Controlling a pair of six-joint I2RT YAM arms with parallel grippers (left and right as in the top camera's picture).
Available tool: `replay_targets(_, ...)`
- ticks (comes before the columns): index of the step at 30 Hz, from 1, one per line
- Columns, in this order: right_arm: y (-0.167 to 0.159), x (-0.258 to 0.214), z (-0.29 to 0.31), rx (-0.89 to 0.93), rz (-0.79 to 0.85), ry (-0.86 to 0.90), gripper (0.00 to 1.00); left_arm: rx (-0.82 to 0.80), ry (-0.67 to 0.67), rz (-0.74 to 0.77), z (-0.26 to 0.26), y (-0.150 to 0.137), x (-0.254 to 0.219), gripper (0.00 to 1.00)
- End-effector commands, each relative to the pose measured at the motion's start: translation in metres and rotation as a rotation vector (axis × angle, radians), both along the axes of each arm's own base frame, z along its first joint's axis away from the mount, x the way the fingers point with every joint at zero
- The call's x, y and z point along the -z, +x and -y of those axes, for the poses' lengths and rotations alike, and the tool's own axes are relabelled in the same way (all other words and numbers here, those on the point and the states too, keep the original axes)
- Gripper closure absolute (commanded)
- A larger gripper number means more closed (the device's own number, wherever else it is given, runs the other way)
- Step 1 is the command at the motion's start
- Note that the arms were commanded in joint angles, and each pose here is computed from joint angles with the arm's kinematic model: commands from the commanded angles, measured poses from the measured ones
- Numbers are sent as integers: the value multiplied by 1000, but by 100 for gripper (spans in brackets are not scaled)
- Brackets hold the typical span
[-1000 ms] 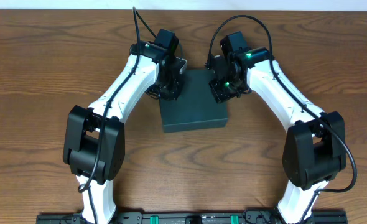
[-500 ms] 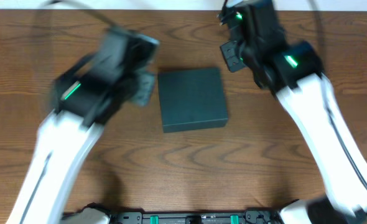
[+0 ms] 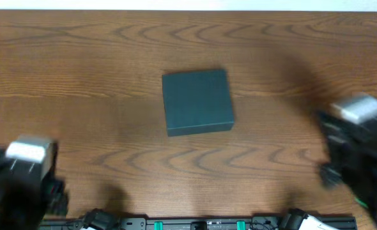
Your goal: Pack container
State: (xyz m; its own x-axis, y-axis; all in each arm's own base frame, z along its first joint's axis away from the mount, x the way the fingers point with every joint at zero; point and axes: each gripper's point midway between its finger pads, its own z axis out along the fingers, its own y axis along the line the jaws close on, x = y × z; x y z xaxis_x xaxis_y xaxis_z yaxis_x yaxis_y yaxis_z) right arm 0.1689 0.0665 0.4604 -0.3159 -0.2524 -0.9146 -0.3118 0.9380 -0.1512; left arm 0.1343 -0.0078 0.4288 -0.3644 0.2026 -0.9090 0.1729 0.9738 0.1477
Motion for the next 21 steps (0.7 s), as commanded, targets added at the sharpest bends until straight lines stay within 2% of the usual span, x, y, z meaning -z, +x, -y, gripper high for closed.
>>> replay_targets(1, -10, -2, 49, 169, 28, 114, 98, -44, 31, 2, -17, -17, 7, 94)
replay_targets(5, -20, 5, 88, 254, 56, 55, 98, -130, 61, -39, -37, -30, 21, 94)
replay_targets(7, -21, 5, 95, 271, 65, 41, 98, -142, 84, -77, -40, -33, 29, 83)
replay_targets(8, -21, 6, 95, 271, 64, 38, 98, -141, 93, -94, -41, -35, 33, 75)
replay_targets(10, -21, 6, 95, 269, 61, 33, 99, -140, 104, -117, -42, -38, 38, 67)
replay_targets(11, -21, 7, 95, 270, 60, 31, 96, -139, 110, -127, -43, -39, 41, 47)
replay_targets(12, -21, 7, 95, 269, 60, 31, 92, -139, 115, -136, -43, -40, 43, 20)
replay_targets(13, -21, 7, 95, 270, 60, 32, 82, -139, 119, -144, -44, -41, 44, 2)
replay_targets(14, -21, 7, 95, 269, 60, 32, 66, -138, 121, -149, -44, -42, 45, 2)
replay_targets(16, -22, 8, 92, 250, 47, 38, 18, -132, 123, -160, -43, -43, 48, 2)
replay_targets(17, -23, 10, 89, 236, 37, 42, 1, -131, 124, -162, -43, -43, 48, 2)
replay_targets(21, -26, 16, 77, 168, -9, 61, 1, -131, 125, -164, -43, -44, 49, 2)
